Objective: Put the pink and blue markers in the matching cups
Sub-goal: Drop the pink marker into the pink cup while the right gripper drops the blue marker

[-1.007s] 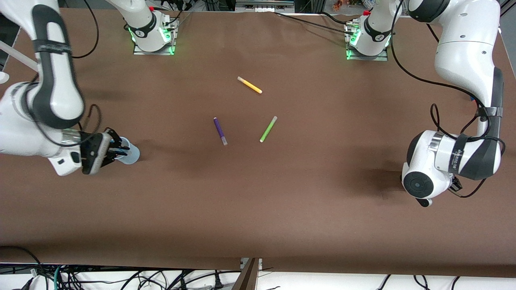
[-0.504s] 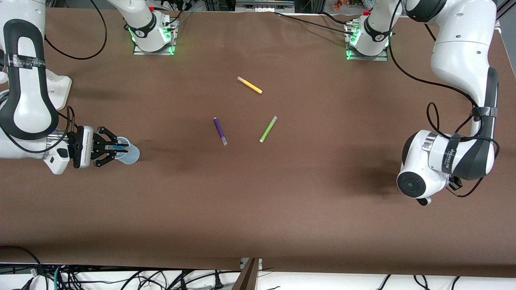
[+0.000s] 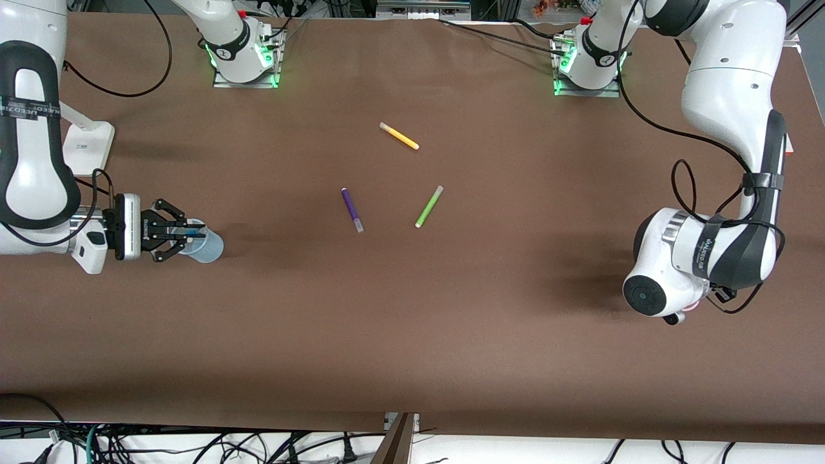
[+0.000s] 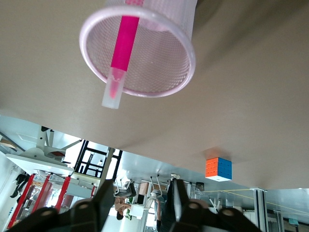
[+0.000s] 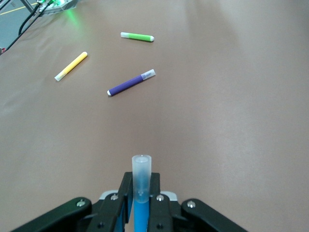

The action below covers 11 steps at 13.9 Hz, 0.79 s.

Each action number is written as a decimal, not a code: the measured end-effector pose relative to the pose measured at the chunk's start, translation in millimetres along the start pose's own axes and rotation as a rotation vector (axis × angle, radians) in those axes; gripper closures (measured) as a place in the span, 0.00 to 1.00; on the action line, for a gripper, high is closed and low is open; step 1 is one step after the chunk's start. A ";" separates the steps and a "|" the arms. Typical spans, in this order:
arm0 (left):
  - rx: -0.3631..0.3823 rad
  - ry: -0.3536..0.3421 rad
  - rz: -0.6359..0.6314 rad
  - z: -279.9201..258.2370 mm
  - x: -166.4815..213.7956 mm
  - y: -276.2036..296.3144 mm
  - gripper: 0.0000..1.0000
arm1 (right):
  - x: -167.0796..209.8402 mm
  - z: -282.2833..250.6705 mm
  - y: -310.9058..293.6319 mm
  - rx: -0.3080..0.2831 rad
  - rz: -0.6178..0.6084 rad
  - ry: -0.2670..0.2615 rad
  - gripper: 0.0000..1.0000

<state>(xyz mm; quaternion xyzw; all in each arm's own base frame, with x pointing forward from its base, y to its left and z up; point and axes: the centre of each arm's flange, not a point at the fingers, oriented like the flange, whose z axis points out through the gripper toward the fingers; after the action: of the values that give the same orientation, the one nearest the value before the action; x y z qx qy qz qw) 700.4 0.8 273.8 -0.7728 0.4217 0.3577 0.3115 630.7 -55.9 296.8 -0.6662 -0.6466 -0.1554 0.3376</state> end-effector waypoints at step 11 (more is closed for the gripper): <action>-0.471 0.544 -0.598 -194.1 -145.3 45.8 0.00 | -18.4 -3.5 6.2 -0.026 0.086 0.082 0.37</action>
<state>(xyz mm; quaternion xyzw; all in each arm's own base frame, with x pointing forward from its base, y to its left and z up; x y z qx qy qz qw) 660.2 -109.5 490.9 -0.9758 0.1542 0.1224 0.0953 635.3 -71.7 286.0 -0.6906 -0.6010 -0.1762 0.3617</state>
